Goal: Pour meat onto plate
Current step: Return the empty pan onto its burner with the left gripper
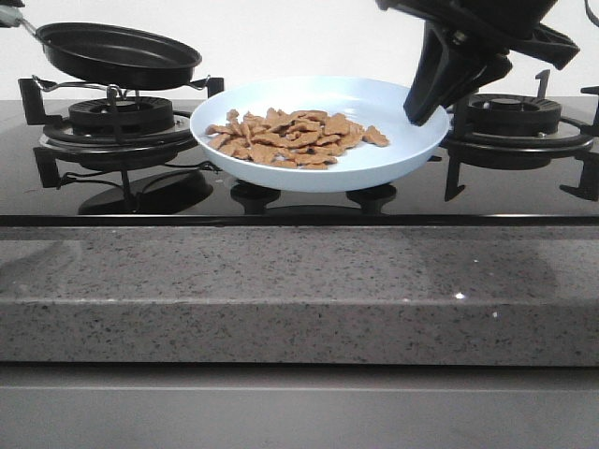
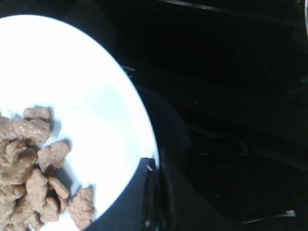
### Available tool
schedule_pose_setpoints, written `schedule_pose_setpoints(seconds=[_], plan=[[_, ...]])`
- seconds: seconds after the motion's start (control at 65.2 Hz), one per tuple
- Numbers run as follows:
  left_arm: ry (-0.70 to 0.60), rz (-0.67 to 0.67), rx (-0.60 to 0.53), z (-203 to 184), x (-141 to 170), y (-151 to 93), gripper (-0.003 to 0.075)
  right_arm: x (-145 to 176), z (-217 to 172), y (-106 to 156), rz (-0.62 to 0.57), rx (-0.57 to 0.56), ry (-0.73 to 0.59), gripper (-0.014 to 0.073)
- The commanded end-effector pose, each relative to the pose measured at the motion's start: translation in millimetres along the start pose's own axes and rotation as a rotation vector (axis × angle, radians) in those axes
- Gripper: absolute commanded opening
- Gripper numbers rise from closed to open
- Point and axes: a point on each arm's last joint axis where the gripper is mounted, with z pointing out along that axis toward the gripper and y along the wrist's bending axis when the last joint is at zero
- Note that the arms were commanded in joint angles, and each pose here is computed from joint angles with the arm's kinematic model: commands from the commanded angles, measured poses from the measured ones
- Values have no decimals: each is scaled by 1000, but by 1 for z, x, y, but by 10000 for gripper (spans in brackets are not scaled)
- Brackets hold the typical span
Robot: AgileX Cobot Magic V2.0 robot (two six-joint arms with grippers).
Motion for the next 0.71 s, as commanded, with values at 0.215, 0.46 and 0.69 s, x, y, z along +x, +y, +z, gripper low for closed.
schedule_pose_setpoints(seconds=[0.215, 0.46, 0.69], plan=[[-83, -18, 86, -11, -16, -29, -5, -12, -21, 7, -15, -20, -102, -68], [-34, 28, 84, -11, -11, -29, 356, -12, -21, 7, -15, -20, -102, -68], [46, 127, 34, -11, -4, -25, 496, -12, -21, 7, -15, -20, -102, -68]])
